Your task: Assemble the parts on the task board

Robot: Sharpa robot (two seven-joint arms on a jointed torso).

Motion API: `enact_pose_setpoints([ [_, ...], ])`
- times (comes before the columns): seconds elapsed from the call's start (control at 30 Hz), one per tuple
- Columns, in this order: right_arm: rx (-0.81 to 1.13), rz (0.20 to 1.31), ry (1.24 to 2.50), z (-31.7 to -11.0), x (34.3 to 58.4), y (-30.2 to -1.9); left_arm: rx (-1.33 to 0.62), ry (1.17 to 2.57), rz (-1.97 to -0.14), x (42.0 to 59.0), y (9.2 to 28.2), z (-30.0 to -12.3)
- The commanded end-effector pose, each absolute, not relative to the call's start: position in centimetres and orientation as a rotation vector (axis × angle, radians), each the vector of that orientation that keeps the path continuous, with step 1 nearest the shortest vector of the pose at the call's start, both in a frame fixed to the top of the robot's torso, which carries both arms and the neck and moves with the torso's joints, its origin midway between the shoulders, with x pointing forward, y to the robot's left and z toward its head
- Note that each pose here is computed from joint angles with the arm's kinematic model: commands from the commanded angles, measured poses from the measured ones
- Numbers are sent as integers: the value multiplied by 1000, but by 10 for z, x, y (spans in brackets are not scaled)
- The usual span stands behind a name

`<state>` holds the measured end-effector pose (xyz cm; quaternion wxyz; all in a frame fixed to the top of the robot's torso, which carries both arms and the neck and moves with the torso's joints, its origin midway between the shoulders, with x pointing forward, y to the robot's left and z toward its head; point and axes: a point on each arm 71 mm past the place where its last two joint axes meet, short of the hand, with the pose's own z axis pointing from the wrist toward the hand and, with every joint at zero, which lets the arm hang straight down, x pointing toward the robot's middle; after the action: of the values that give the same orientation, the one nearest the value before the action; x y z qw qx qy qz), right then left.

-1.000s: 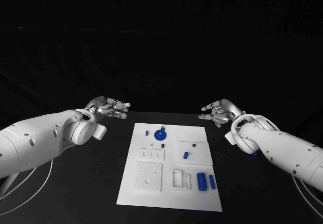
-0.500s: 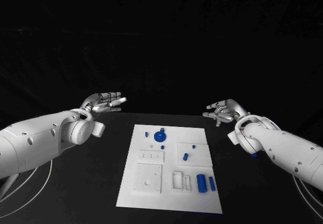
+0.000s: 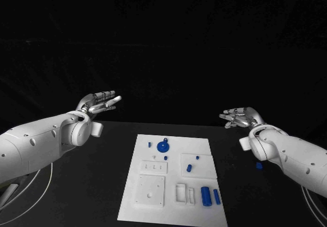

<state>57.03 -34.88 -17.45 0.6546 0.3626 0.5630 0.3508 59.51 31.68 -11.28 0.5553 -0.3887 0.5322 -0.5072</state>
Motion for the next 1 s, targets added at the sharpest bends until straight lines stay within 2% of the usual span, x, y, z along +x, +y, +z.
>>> enact_pose_setpoints([
  [0.03,881,890,1234,-173,572,-354,-924,1181,-1223,597,322,-105],
  [0.23,796,824,1282,-171,570,-364,-933,1183,-1231,598,322,-104],
  [0.43,611,700,1401,-167,564,-376,-917,1256,-1260,591,308,-107],
  [0.7,528,570,1481,-172,549,-408,-863,1377,-1313,572,280,-113],
  [1.0,510,437,1546,-190,526,-437,-841,1472,-1369,549,256,-124],
])
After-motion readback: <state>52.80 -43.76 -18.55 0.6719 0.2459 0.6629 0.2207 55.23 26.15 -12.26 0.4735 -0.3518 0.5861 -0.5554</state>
